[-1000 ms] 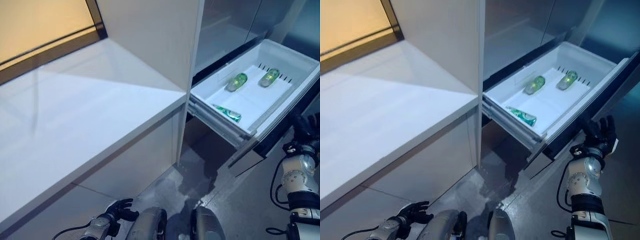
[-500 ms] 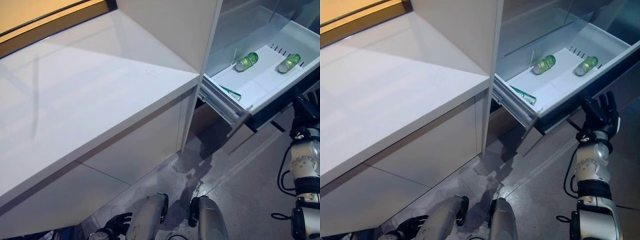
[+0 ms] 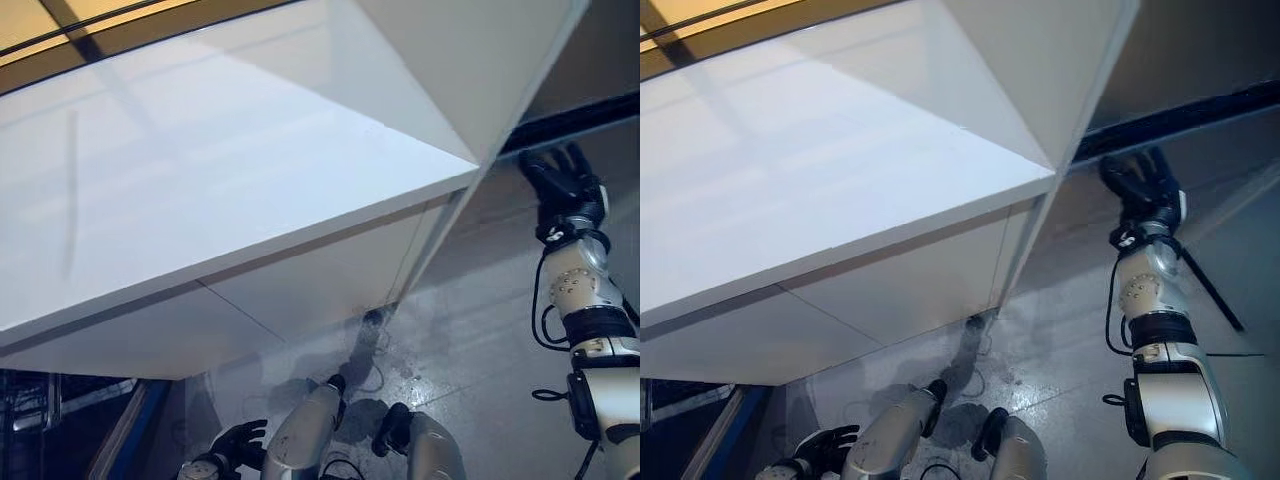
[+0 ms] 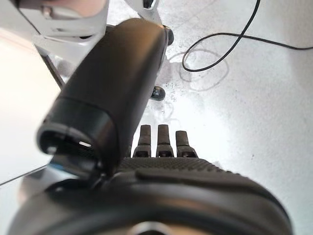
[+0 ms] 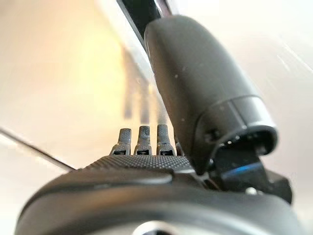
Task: Put drinks into fridge and close the fridge
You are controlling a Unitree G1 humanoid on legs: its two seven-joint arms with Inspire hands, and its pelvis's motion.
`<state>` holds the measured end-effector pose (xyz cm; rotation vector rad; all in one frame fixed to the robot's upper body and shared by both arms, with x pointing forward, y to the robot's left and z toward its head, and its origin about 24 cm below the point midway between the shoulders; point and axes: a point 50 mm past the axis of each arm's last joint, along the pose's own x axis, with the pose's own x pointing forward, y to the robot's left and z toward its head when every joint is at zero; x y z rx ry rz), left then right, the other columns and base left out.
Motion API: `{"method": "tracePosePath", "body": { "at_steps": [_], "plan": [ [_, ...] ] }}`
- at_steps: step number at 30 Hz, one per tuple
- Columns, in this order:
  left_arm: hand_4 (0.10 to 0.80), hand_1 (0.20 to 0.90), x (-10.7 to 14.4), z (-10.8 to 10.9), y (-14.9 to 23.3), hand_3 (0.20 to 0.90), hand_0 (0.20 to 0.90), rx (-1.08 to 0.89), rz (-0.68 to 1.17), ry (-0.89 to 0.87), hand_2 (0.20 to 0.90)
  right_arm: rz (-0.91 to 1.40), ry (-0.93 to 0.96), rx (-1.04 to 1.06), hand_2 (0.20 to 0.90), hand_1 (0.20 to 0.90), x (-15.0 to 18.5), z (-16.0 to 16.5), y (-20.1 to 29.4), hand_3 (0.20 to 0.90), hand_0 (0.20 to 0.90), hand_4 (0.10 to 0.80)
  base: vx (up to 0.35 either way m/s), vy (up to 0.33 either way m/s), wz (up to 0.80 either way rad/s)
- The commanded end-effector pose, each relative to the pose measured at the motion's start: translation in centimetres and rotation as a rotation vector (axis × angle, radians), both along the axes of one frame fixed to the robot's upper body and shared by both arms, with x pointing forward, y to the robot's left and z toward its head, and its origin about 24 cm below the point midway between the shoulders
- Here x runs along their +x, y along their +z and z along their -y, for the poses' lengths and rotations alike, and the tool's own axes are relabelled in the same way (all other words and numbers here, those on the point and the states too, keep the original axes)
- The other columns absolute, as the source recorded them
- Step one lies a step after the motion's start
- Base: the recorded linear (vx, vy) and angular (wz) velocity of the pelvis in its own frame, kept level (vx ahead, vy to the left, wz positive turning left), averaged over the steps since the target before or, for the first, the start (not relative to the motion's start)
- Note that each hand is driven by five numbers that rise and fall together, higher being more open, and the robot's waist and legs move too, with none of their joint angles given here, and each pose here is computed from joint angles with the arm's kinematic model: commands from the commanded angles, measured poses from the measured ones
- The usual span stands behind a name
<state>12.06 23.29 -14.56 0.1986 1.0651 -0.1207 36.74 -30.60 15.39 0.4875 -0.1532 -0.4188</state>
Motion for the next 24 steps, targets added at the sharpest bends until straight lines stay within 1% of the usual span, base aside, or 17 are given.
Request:
{"method": "tracePosePath", "body": {
  "at_steps": [1, 6, 10, 13, 16, 20, 24],
  "plan": [
    [0.8, 0.9, -1.2, -1.9, 0.4, 0.9, 0.9, 0.051, -0.007, -0.074, 0.9, 0.232, 0.136, -0.097, 0.9, 0.9, 1.7, -2.5, 7.1, 0.9, 0.9, 0.8, 0.032, -0.062, 0.04],
    [0.8, 0.9, -1.0, -1.4, 0.4, 0.9, 0.9, 0.01, 0.006, -0.097, 0.9, 0.223, 0.106, -0.079, 0.9, 0.9, 1.3, -2.2, 6.0, 0.9, 0.9, 0.8, 0.002, -0.058, -0.1],
    [0.8, 0.9, -1.0, -1.2, 0.4, 0.9, 0.9, -0.015, -0.012, -0.059, 0.9, 0.207, 0.145, -0.159, 0.9, 0.9, 0.6, -3.5, 4.1, 0.9, 0.9, 0.8, -0.017, -0.069, -0.31],
    [0.8, 0.9, -1.1, -1.3, 0.3, 0.9, 0.9, -0.028, -0.026, -0.014, 0.9, 0.154, 0.204, -0.2, 0.9, 0.9, -0.7, -4.8, 1.1, 0.9, 0.9, 0.8, -0.021, -0.043, -0.44],
    [0.8, 0.9, -1.2, -1.2, 0.2, 0.9, 0.9, -0.049, -0.031, 0.032, 0.9, 0.056, 0.268, -0.207, 0.9, 0.9, -3.0, -5.9, -3.8, 0.9, 0.9, 0.8, -0.017, -0.037, -0.37],
    [0.8, 0.9, -1.0, -0.7, 0.2, 0.9, 0.9, -0.079, -0.013, 0.087, 0.9, -0.156, 0.318, -0.233, 0.9, 0.9, -8.0, -5.5, -11.6, 0.9, 0.9, 0.8, -0.058, -0.048, -0.45],
    [0.8, 0.9, -0.5, -0.8, 0.4, 0.9, 0.9, -0.083, 0.003, 0.111, 0.9, -0.387, 0.39, -0.29, 0.9, 0.9, -11.2, -5.6, -16.7, 0.9, 0.9, 0.8, -0.075, -0.044, -0.3]
  ]
}}
